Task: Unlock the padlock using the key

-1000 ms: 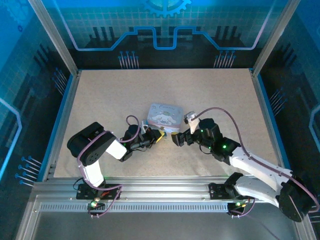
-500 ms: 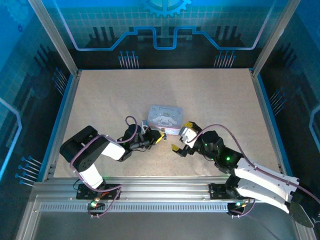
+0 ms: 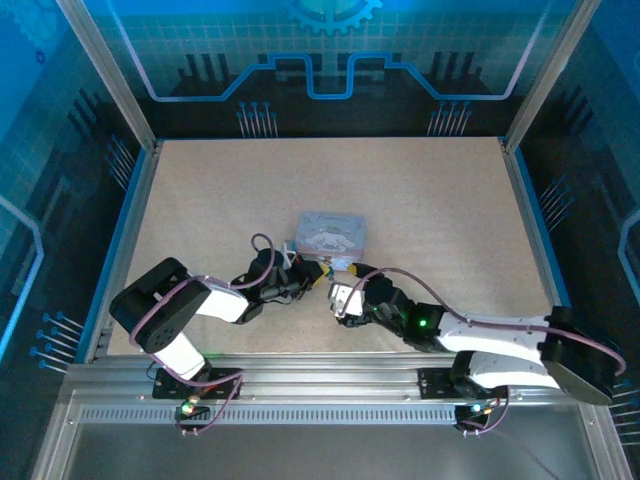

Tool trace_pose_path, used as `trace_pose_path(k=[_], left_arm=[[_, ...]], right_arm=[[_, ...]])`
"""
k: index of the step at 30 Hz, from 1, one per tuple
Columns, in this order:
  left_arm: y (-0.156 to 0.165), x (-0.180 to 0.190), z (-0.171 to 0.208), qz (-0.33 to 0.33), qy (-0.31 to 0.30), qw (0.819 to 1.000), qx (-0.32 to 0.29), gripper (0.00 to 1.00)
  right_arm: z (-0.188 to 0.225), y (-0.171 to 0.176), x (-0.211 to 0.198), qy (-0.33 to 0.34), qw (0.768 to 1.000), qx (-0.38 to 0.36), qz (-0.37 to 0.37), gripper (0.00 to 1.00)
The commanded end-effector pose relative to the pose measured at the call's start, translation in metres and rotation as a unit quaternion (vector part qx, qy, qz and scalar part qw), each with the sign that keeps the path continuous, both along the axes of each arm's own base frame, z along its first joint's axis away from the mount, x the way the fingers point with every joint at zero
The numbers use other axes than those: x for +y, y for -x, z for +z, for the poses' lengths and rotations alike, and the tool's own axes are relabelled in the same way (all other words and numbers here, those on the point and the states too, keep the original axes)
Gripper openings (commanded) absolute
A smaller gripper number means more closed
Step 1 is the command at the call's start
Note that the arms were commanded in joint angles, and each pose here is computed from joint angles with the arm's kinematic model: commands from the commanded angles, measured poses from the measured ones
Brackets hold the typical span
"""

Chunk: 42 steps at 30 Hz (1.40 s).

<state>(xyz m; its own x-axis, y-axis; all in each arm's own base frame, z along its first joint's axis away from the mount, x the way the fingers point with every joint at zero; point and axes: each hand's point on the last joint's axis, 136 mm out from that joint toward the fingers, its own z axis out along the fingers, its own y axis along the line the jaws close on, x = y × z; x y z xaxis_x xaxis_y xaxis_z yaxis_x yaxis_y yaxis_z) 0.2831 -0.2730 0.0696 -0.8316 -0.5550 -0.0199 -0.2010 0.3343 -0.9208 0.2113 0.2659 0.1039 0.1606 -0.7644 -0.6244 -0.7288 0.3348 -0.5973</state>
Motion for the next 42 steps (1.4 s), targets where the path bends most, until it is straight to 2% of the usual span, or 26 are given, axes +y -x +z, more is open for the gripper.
trace_pose_path(k=[1,5,15,26,33,42], left_arm=[[-0.007,-0.006,0.023,0.008,0.026,0.999,-0.018,0.04],[-0.007,-0.006,0.025,0.009,0.028,0.999,-0.018,0.04],[-0.007,-0.007,0.028,0.008,0.032,0.999,-0.019,0.04],[-0.007,-0.007,0.026,0.008,0.032,0.999,-0.018,0.04],[-0.006,-0.007,0.024,0.008,0.030,0.999,-0.015,0.03],[-0.005,-0.007,0.027,0.007,0.032,0.999,-0.018,0.04]], right_arm=[[0.018,-0.010,0.018,-0.024,0.999,-0.034,-0.004,0.87],[0.011,-0.014,0.028,-0.025,0.999,-0.032,-0.002,0.82],[-0.005,-0.023,0.036,-0.016,0.999,-0.028,-0.014,0.56],[-0.015,-0.032,0.036,-0.007,0.999,-0.026,-0.033,0.32],[-0.016,-0.039,0.036,-0.004,0.998,-0.030,-0.048,0.21],[-0.016,-0.049,0.031,-0.011,0.997,-0.029,-0.076,0.15]])
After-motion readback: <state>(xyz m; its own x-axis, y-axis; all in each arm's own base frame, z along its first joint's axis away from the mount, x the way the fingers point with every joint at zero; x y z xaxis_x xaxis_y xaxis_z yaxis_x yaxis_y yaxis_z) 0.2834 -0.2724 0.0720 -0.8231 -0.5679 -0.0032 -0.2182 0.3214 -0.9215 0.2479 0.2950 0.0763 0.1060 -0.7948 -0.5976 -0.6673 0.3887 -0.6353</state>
